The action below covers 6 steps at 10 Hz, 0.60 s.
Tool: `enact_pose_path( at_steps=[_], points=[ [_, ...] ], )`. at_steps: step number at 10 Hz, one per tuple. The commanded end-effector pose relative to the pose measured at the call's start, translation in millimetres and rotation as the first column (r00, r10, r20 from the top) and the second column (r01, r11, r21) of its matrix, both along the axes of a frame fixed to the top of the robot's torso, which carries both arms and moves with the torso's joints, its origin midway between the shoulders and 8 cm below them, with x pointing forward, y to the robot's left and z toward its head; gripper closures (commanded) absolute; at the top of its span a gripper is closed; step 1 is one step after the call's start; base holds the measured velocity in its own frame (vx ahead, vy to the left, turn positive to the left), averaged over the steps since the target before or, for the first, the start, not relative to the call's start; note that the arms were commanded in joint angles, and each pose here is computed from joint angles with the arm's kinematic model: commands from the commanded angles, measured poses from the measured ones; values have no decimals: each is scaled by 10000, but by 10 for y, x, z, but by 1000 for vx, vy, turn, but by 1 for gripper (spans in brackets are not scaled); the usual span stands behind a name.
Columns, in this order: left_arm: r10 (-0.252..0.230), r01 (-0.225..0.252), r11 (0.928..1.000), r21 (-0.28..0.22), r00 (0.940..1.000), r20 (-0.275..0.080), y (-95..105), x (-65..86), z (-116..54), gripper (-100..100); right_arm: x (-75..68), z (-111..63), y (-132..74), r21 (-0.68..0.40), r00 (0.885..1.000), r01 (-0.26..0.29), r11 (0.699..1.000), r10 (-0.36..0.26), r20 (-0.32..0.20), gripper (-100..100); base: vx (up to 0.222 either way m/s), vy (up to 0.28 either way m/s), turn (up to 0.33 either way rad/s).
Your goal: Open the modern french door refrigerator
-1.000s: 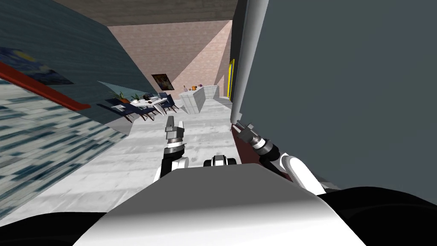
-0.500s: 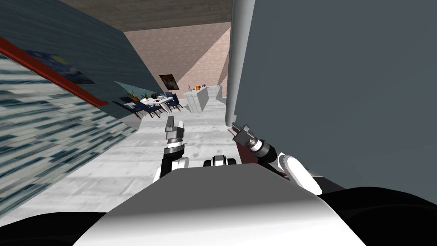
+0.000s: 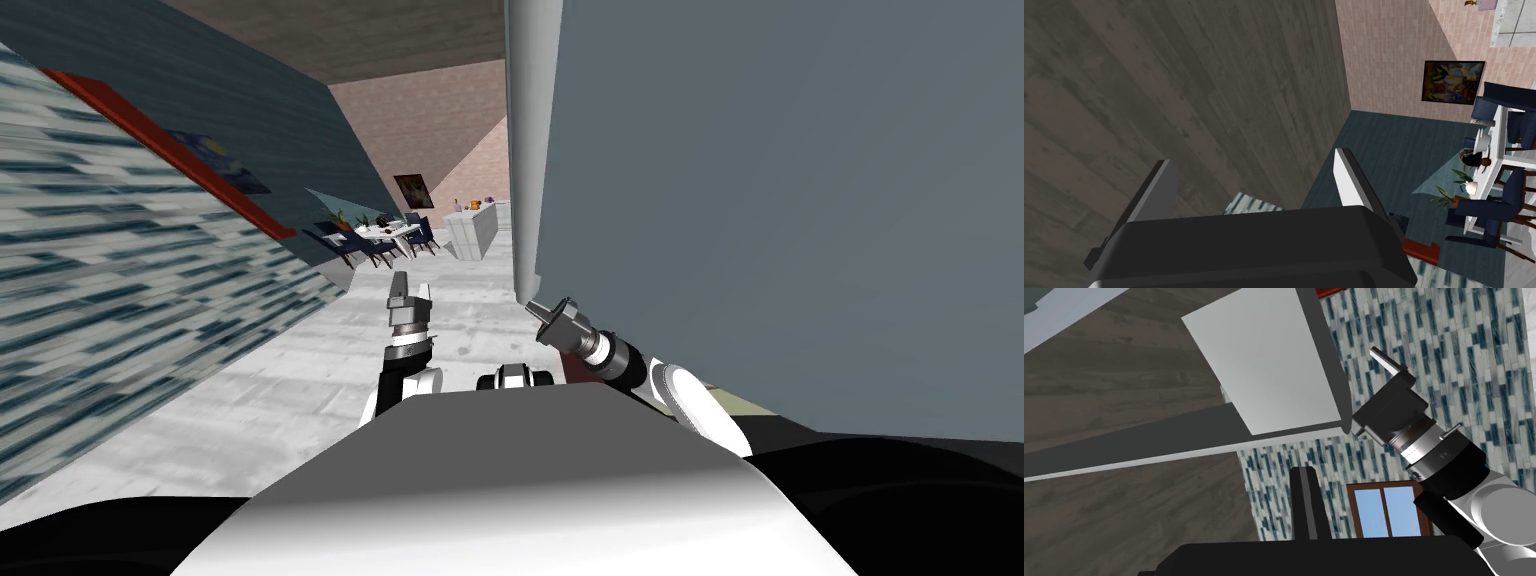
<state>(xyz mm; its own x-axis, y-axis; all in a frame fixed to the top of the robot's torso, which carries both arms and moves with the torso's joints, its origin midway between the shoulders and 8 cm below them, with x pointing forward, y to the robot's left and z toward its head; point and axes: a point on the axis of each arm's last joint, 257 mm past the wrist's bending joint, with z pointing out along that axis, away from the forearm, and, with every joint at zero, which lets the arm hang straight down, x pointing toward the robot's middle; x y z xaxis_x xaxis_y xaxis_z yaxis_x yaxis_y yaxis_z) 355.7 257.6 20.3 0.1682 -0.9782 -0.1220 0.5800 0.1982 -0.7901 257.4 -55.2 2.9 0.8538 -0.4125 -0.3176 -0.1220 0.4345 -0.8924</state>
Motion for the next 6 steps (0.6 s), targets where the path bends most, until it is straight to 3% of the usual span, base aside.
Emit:
enact_pose_path(
  at_steps=[1, 2, 6],
  points=[
    [0, 0, 10000, 0, 10000, 0, 0, 0, 0, 0, -95, 55, 95, 38, 9989, -444, 9990, 444, 162, 100, -98, -8, 24],
    [2, -2, 10000, 0, 10000, -2, 1, 0, -1, 0, -64, 91, 46, 22, 9987, -485, 9988, 485, 137, -100, -36, 20, 11],
    [2, -2, 10000, 1, 10000, -2, 1, -1, -1, 0, 62, 216, -133, -8, 9991, -414, 9991, 414, 80, -100, -28, 38, 19]
  ],
)
